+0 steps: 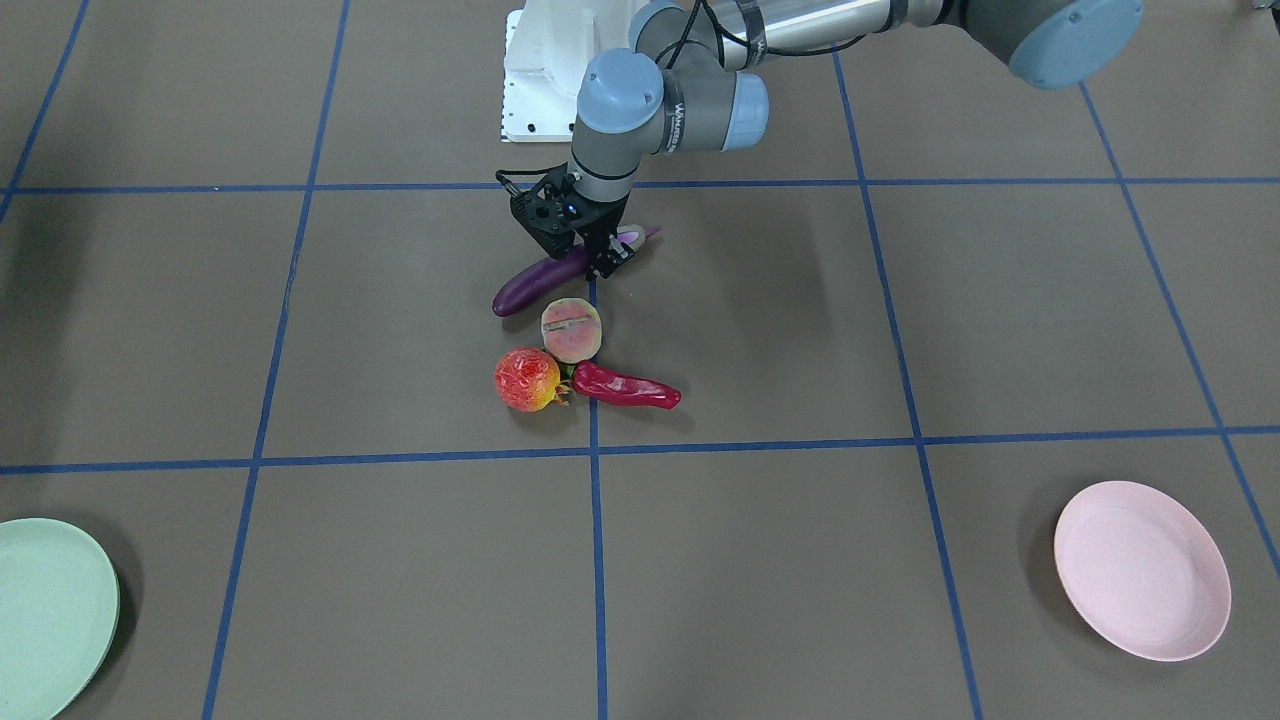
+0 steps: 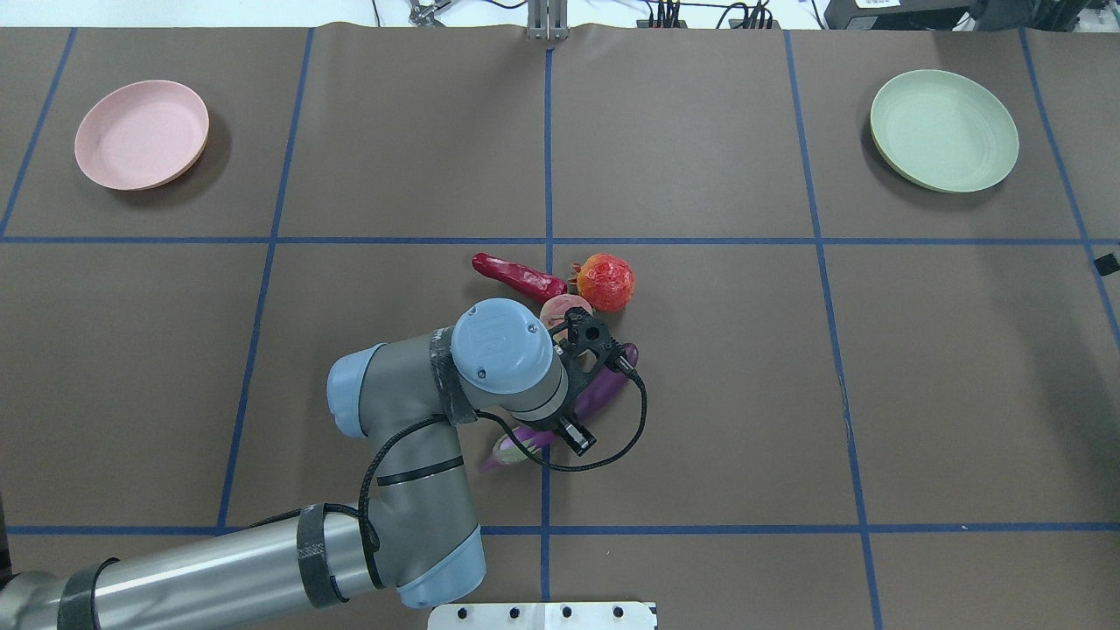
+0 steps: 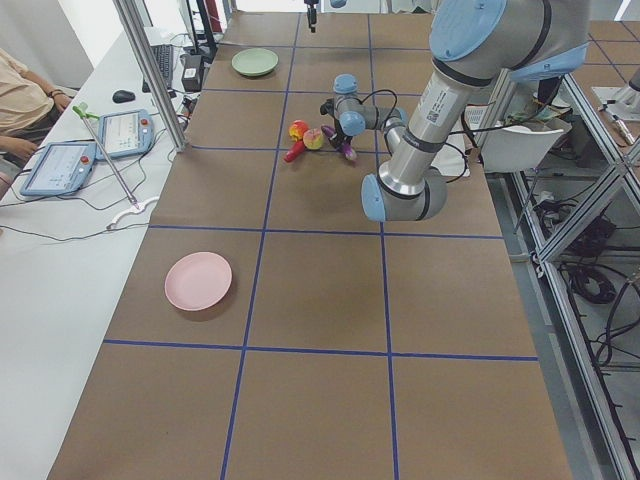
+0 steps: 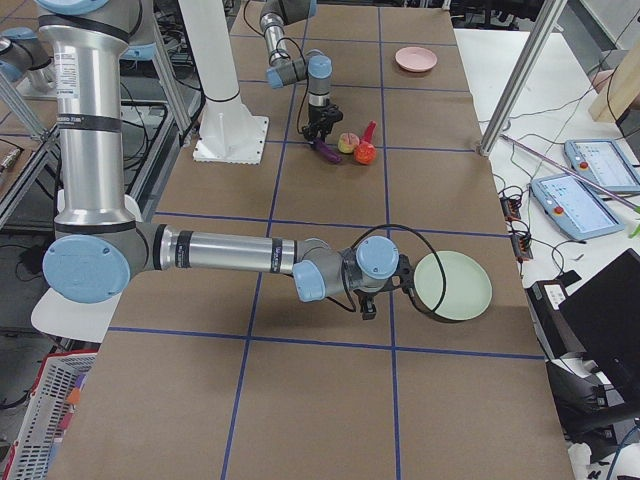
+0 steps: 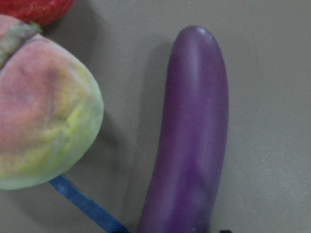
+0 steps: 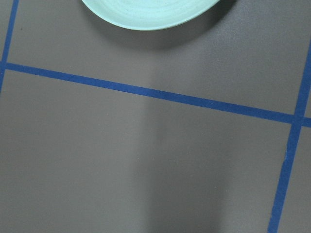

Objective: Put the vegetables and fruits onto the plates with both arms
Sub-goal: 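Carry the eggplant onto the pink plate with left gripper while right arm approaches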

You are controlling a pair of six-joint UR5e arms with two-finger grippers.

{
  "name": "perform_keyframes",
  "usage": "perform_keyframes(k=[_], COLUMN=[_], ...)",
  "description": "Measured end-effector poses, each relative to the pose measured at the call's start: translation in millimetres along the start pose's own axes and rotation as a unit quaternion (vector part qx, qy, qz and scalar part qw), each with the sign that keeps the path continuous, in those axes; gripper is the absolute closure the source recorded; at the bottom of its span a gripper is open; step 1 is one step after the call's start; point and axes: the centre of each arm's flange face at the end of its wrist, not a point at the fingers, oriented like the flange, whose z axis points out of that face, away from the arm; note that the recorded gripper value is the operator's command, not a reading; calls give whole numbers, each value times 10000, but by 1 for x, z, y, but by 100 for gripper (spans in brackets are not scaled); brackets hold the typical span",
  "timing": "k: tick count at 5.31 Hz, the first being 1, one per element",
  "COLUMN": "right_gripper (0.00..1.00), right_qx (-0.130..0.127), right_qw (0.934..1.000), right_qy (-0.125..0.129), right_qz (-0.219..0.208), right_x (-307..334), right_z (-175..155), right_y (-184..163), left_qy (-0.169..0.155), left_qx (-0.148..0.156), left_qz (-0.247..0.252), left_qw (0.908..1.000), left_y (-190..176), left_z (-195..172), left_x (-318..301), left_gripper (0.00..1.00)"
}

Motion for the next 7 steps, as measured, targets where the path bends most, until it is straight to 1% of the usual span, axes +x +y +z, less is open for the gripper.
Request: perform_keyframes(k=[1, 2, 3, 4, 5, 6, 7], right_gripper=[0, 0, 0, 0, 0, 0, 0], right_qx=[4, 14, 31, 53, 77, 107, 191], right_qw=[10000, 10000, 10000, 10000, 9999, 9999, 9997], right_qy=[-1, -2, 1, 10, 20, 22, -4], right_qz=[-3, -18, -43, -73, -100, -76, 178], right_x=[-1, -2, -4, -6, -9, -13, -26], right_z=[0, -1, -3, -4, -6, -8, -15], right_y=[0, 0, -3, -7, -10, -14, -26], left_qy=[68, 125, 76, -80, -331, -673, -1045], left_qx=[117, 363, 660, 861, 958, 948, 901], left_qz=[-209, -326, -491, -914, -1568, -2207, -2908], left_qw=[9997, 9987, 9966, 9920, 9824, 9684, 9468], left_y=[-5, -15, -24, -23, -11, 14, 44], left_z=[-17, -46, -82, -108, -123, -130, -139], left_x=[6, 2, -25, -69, -127, -194, -267], left_gripper=[100, 100, 100, 100, 100, 100, 100])
